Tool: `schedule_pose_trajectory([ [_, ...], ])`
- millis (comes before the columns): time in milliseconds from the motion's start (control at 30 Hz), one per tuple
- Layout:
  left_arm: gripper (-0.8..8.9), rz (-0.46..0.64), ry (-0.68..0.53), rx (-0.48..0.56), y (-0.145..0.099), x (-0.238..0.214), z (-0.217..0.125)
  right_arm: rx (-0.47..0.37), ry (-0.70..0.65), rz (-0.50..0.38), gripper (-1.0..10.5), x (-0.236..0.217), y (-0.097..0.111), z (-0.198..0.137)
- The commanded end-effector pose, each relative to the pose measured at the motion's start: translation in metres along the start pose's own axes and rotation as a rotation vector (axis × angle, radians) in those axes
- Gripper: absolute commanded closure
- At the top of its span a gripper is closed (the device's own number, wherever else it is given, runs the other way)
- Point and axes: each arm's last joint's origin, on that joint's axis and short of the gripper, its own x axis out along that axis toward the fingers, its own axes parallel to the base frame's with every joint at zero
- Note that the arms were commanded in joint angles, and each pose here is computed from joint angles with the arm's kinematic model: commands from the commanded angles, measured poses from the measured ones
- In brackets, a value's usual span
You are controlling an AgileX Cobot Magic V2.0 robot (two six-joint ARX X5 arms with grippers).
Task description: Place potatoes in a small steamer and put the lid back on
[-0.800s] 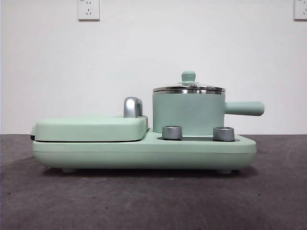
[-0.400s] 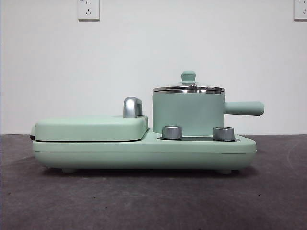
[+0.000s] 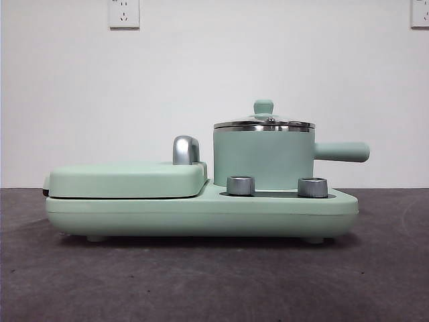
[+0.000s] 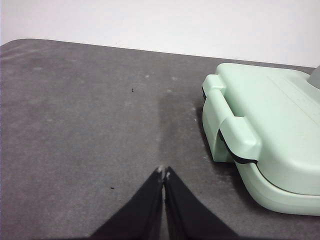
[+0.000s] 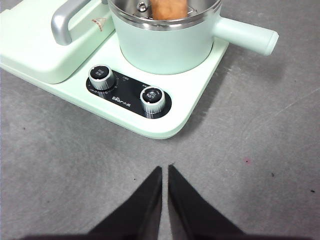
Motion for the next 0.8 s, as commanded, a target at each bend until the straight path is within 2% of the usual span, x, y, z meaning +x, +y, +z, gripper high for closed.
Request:
schedule_pose_trajectory([
  [33,8.08,0.004,0.004,0.003,0.001,0.002,-0.005,-0.105,-0.032,-0.028,9.3,-0.002,-0.001,0.004],
  [133,8.08,0.004,0.004,0.003,0.001,0.002,-0.005,-0.122,-0.141,-0.096,9.3,0.001,-0.006,-0.002],
  [367,8.08,0.004,0.004,0.003,0.001,0.002,-0.005,-0.067,-0.384,-0.275,9.3,0.031,-0.026,-0.069],
  [567,8.08,0.004,0.004,0.003,0.001,0.002,-0.005,-0.038,-0.425,-0.350,9.3,0.052,-0.036,-0.105],
  [700,8.08,0.004,0.004,0.003,0.001,0.002,-0.005,-0.017,-0.475,-0.367,9.3,0.065,-0.041,-0.119],
  [800,8.07,0.004,0.003,0.003,0.001,0.002,-0.005,0.001,-0.450,-0.367,9.3,0.067,-0.042,-0.122],
])
